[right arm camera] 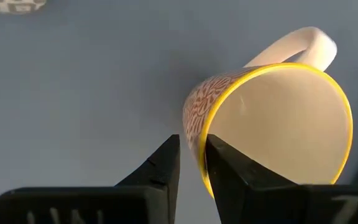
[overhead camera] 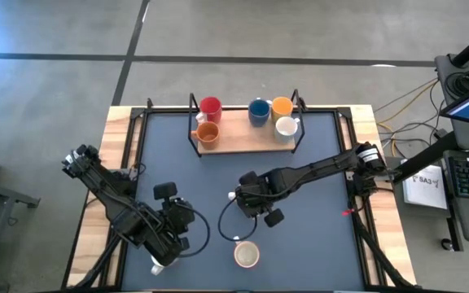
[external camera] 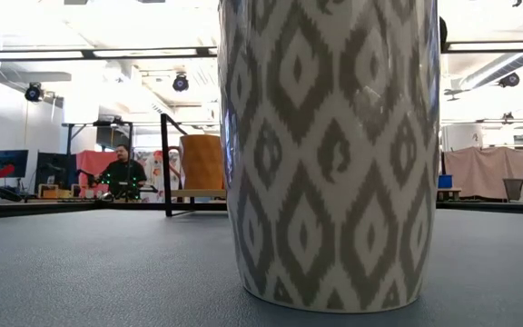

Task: Place coffee mugs
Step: Put the white cup on the shelf

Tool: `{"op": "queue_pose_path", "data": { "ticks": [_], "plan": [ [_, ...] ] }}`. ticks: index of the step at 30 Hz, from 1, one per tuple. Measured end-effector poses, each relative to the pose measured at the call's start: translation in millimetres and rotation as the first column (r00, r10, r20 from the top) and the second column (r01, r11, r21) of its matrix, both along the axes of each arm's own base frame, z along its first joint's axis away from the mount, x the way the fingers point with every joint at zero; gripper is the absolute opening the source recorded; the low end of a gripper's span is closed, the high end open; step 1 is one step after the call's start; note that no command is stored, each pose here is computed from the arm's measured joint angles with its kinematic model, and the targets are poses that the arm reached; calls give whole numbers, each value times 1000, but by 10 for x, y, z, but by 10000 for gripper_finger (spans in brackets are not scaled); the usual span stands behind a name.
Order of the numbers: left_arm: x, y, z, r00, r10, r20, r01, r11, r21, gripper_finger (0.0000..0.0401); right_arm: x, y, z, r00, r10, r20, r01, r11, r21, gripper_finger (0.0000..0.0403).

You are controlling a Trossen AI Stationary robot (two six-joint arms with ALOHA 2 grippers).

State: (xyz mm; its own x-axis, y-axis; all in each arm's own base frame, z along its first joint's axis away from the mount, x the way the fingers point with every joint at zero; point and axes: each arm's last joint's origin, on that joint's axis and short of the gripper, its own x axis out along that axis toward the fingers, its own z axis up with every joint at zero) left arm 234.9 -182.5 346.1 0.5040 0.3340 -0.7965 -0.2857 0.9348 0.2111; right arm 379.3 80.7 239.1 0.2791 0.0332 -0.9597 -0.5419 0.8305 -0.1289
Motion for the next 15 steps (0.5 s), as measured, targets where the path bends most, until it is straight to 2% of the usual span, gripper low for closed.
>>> {"op": "queue_pose_path", "data": {
  "ticks": [6, 10, 13, 15],
  "plan": [
    [0, 0, 1, 1000, 0, 1, 0, 1000, 0, 113, 16, 2, -42, 1000, -4, -11, 4, 1000, -1, 21],
    [0, 0, 1, 1000, 0, 0, 0, 1000, -1, 113, 2, -10, -37, 997, -71, -26, 71, 997, 16, 12],
    [-1, 0, 1, 1000, 0, 0, 0, 1000, -1, 114, -22, -57, -21, 978, -200, -55, 202, 978, 44, 11],
    [-1, 1, 1, 1000, 0, 0, 0, 1000, -1, 113, -27, -116, -6, 940, -333, -71, 338, 939, 71, 11]
  ]
}}
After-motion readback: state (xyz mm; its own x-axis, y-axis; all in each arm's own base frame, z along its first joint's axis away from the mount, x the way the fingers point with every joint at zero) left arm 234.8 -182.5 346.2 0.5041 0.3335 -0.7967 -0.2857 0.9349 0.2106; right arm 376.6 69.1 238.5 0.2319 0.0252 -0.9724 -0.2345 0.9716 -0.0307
